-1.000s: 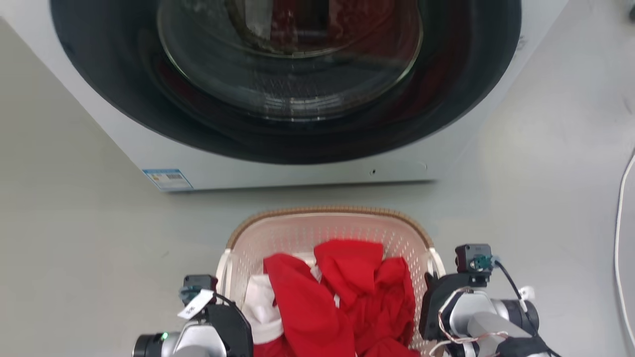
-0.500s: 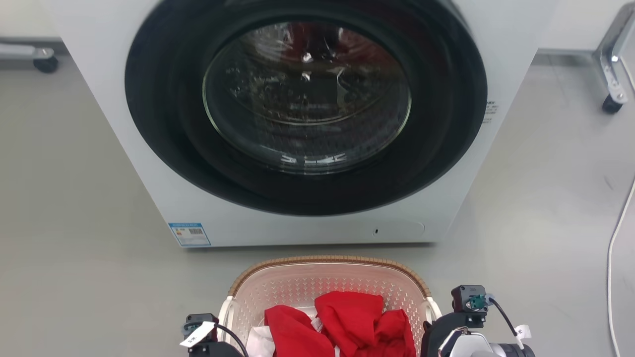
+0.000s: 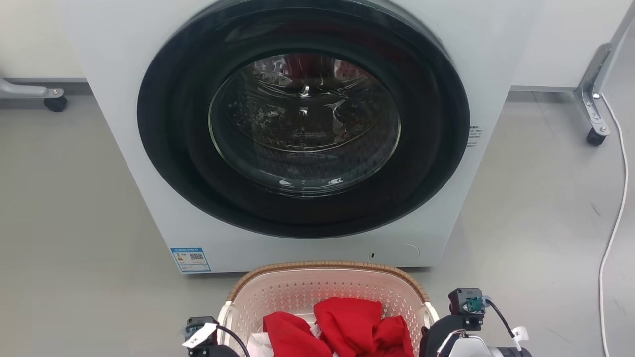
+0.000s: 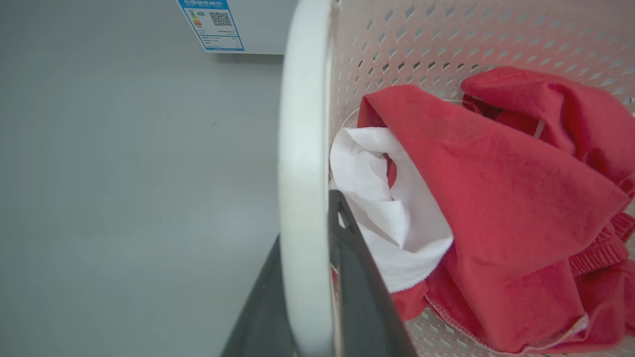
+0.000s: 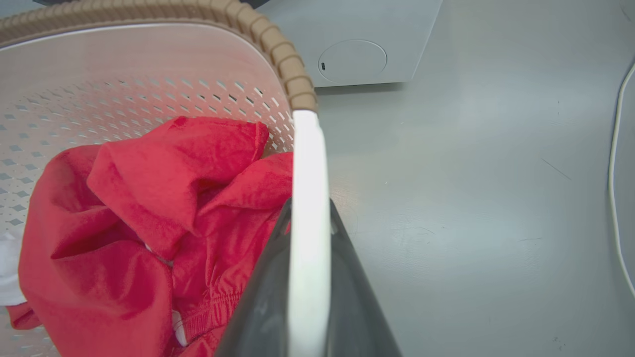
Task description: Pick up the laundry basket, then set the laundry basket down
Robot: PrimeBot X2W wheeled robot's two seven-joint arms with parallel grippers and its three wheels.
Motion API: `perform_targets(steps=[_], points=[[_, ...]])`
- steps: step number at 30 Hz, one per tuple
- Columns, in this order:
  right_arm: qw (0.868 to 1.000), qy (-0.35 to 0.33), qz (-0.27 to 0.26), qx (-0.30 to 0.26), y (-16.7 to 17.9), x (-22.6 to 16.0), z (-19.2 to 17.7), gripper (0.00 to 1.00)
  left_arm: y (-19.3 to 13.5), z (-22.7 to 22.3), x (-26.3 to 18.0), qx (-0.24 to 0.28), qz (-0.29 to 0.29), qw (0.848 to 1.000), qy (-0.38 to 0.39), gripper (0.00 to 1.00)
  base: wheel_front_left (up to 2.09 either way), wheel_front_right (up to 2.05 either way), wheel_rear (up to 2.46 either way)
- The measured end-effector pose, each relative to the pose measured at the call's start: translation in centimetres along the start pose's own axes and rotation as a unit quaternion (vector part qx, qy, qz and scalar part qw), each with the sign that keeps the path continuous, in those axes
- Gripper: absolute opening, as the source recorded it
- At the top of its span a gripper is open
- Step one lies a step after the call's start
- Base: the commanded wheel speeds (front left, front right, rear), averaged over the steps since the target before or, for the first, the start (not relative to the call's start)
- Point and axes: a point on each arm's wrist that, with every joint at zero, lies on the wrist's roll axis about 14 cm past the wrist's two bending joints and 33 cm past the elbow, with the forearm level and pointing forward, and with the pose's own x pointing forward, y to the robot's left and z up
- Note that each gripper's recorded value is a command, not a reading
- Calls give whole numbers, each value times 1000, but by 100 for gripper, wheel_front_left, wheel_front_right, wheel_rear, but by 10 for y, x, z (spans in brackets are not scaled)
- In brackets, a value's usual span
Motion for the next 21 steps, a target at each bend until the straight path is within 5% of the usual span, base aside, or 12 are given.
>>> perform_targets(steps=[21], points=[[1000, -1, 1, 2, 2, -4, 1, 0, -1, 3, -2, 2, 0, 1000, -2, 0, 0, 0, 0]])
